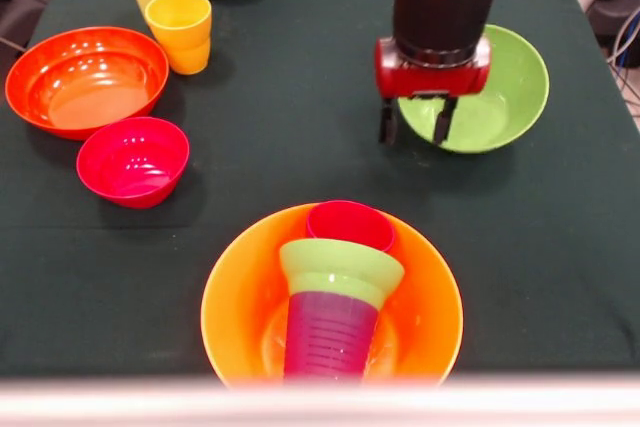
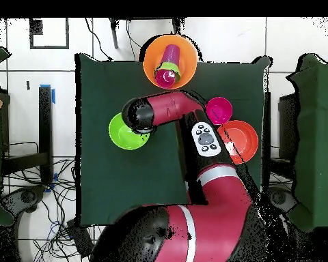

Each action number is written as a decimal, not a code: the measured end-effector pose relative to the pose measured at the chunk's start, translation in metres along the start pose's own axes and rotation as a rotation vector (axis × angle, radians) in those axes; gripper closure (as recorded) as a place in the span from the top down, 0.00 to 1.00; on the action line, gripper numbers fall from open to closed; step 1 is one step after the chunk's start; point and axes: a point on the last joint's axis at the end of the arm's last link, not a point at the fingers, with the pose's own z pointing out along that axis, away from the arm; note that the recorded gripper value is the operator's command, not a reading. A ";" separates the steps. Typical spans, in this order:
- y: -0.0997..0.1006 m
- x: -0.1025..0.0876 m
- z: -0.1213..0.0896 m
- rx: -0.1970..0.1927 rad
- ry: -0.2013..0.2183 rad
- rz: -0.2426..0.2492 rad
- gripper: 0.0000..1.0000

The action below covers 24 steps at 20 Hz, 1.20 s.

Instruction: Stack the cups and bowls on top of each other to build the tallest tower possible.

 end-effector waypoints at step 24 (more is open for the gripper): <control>-0.032 0.025 0.040 -0.023 0.095 0.110 1.00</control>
